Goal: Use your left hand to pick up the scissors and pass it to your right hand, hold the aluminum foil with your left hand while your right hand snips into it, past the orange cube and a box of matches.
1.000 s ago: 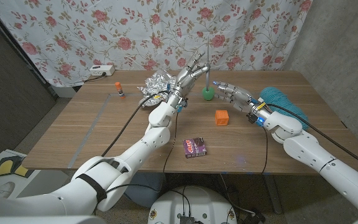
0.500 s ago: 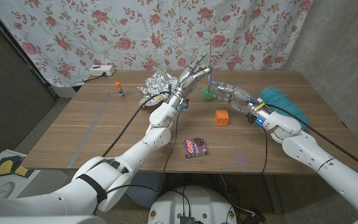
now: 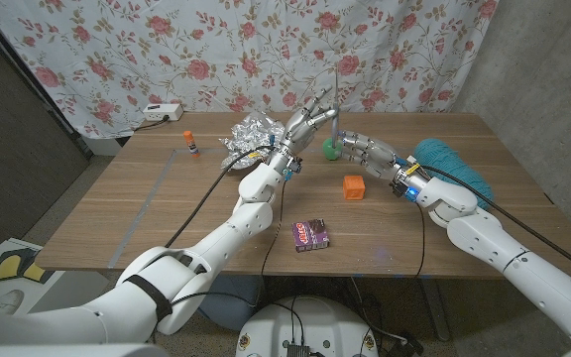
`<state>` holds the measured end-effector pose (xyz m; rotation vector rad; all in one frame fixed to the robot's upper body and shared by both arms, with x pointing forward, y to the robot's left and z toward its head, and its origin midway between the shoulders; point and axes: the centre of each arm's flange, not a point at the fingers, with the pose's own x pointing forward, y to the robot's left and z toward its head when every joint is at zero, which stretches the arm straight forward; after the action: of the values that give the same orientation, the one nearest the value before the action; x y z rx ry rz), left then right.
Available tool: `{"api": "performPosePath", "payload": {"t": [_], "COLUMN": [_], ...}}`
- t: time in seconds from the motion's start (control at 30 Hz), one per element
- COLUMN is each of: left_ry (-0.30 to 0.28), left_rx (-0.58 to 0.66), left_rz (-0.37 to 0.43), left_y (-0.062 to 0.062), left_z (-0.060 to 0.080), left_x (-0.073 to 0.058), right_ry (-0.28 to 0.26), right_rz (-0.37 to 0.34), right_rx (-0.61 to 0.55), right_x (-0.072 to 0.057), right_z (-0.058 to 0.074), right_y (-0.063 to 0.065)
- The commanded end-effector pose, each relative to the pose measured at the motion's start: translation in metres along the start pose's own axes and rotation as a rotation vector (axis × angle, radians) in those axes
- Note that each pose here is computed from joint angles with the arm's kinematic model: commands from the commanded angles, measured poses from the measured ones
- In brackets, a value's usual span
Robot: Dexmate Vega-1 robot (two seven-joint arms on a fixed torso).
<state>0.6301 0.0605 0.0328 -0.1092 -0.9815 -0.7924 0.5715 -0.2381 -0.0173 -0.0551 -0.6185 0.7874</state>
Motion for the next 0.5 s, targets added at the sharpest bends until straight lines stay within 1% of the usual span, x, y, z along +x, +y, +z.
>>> {"api": "performPosePath", "payload": {"t": [0.03,0.3,0.5], "left_ry": [-0.003,0.005,0.011], "left_rx": [-0.016,-0.035,-0.032], "left_rz": [-0.025,-0.036,-0.037], "left_y": [-0.0022,-0.0052,-0.0037], "left_z": [-0.0023,-0.0071,-0.0077], "left_x": [0.0048,0.0065,0.0077], "right_ry": [-0.004,-0.016,-0.02], "right_rz": [-0.003,-0.01,-0.016], "right_rx": [0.016,0.028,0.03], "right_x": [0.0048,0.0047,0.004], "right_z": [-0.0028,-0.0016,-0.0023], "right_y": [0.0035,0.002,0.0017]}}
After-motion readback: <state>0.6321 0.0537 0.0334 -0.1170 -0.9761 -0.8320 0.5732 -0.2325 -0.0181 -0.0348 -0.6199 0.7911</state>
